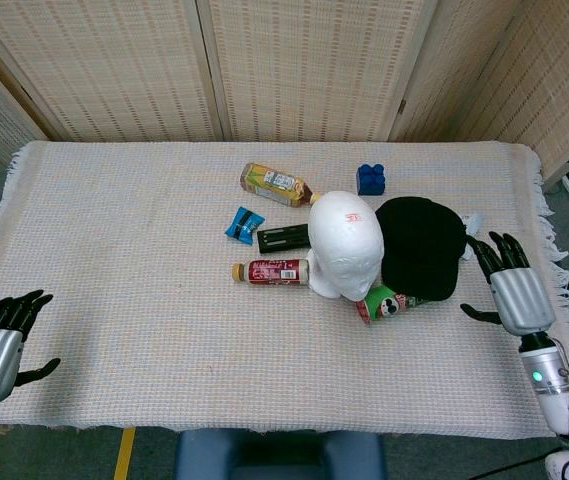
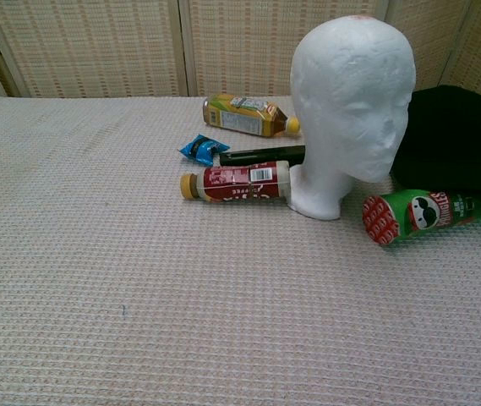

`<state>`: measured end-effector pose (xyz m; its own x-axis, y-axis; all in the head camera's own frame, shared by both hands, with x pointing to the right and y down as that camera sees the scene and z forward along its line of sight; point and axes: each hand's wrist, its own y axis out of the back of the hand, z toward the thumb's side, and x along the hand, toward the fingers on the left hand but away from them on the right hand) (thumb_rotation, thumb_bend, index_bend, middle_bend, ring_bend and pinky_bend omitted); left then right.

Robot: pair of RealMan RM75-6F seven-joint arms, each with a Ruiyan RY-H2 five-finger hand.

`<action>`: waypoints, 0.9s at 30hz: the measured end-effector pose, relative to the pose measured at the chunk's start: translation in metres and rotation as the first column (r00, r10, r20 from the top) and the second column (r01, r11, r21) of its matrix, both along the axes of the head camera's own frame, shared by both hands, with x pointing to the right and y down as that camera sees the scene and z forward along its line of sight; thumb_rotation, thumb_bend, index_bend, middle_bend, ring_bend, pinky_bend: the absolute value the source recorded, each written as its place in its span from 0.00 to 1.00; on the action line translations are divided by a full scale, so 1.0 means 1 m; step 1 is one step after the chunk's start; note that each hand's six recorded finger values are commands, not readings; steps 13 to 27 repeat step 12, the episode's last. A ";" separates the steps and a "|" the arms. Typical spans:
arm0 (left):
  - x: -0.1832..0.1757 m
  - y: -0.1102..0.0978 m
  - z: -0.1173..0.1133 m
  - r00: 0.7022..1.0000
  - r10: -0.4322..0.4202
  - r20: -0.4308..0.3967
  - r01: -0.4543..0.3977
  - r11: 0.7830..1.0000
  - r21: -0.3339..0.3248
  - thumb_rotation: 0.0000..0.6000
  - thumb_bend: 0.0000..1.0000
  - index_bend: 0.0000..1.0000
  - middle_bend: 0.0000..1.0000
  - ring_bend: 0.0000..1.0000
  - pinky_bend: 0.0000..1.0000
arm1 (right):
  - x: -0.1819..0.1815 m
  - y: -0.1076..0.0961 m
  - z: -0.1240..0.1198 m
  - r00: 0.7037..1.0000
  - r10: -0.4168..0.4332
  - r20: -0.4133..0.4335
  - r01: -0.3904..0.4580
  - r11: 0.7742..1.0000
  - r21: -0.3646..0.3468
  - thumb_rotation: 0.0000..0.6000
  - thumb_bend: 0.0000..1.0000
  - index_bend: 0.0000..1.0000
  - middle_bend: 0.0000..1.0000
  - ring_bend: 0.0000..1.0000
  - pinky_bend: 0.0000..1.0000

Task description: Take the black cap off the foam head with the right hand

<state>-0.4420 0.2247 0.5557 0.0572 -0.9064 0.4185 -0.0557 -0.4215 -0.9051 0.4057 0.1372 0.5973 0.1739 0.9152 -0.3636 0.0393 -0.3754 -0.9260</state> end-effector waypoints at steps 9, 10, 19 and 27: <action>0.001 0.003 -0.006 1.000 0.001 0.008 -0.001 0.999 0.053 1.00 0.05 0.19 0.16 0.18 0.16 | 0.036 0.063 -0.046 0.996 0.085 -0.034 -0.085 0.996 0.008 1.00 0.05 0.17 0.26 0.11 0.10; 0.001 0.003 -0.006 1.000 -0.002 0.006 0.002 0.998 0.059 1.00 0.05 0.19 0.16 0.18 0.16 | 0.037 0.068 -0.049 0.996 0.089 -0.033 -0.088 0.996 0.003 1.00 0.05 0.17 0.26 0.11 0.10; 0.001 0.004 -0.007 1.000 -0.006 0.005 0.005 0.998 0.068 1.00 0.05 0.19 0.16 0.18 0.16 | 0.038 0.072 -0.051 0.995 0.094 -0.024 -0.094 0.996 0.001 1.00 0.06 0.17 0.26 0.11 0.11; 0.001 0.004 -0.007 1.000 -0.006 0.005 0.005 0.998 0.068 1.00 0.05 0.19 0.16 0.18 0.16 | 0.038 0.072 -0.051 0.995 0.094 -0.024 -0.094 0.996 0.001 1.00 0.06 0.17 0.26 0.11 0.11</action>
